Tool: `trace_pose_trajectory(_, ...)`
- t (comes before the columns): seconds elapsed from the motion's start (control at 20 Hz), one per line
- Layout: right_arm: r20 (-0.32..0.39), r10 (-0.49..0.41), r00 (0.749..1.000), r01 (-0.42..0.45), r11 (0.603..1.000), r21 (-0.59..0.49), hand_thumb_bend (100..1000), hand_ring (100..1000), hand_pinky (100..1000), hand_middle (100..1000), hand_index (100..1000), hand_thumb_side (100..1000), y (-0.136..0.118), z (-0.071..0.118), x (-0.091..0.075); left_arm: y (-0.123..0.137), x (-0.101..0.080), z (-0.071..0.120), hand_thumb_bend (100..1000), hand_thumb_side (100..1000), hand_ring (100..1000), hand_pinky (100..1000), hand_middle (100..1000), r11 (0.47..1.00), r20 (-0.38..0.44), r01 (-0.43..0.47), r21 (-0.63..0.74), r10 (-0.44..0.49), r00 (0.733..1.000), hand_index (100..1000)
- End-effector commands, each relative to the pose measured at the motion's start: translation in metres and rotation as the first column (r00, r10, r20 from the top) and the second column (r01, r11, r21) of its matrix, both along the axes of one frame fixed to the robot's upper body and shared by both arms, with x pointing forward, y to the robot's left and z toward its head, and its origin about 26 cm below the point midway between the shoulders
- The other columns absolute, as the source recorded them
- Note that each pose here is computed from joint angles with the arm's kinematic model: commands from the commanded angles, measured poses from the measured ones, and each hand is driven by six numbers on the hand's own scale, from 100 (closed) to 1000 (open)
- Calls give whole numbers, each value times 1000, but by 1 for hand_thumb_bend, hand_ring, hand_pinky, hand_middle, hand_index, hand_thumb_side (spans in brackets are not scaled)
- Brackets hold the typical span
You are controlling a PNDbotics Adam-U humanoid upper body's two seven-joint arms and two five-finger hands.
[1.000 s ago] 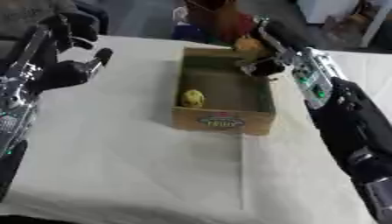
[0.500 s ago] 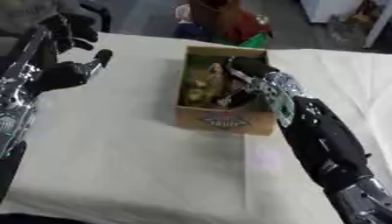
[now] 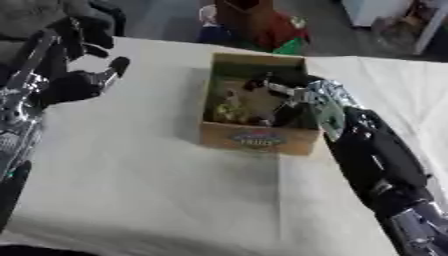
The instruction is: Pick up objects on the table and place them in the box.
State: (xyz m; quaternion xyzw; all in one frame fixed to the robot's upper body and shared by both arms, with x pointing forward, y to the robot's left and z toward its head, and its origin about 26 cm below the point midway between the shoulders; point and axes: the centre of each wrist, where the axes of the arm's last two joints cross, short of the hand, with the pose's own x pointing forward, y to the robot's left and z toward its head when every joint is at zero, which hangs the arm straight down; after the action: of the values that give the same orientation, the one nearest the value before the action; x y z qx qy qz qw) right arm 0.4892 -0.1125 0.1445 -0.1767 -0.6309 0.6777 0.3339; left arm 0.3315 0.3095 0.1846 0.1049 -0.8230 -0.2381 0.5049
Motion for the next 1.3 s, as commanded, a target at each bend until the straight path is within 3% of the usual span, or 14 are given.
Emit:
trace_pose_trajectory(0.05,129,-47,991,30,991,133,186,868,762,780,906,131,-17,40,4,4,-1,7,403,100,677,691,585,1000,21,-11,15,10,1000,744)
trace_pose_trajectory(0.25,226,-142,964,67,947,313,100,836,725,720,875,100,-41,61,2,9,-3,3,401,100,670,691,584,999,15,-35,9,35,999,743)
trace_pose_trajectory(0.4,254,-209,945,80,895,438,100,824,707,690,855,100,-60,69,-2,13,-5,0,402,100,668,690,583,998,13,-57,0,57,998,742)
trace_pose_trajectory(0.6,245,-233,941,85,864,496,100,809,686,665,838,100,-69,73,-6,15,-6,-2,400,100,665,687,583,998,11,-70,-7,70,997,742)
trace_pose_trajectory(0.8,266,-298,917,99,815,571,100,804,680,654,829,100,-102,66,-17,21,-11,-6,391,100,662,686,582,993,21,-115,-39,116,993,735)
trace_pose_trajectory(1.3,154,-373,915,159,685,711,100,793,669,622,800,100,-132,50,-42,23,-19,-11,362,100,644,674,565,983,29,-158,-93,161,987,721)
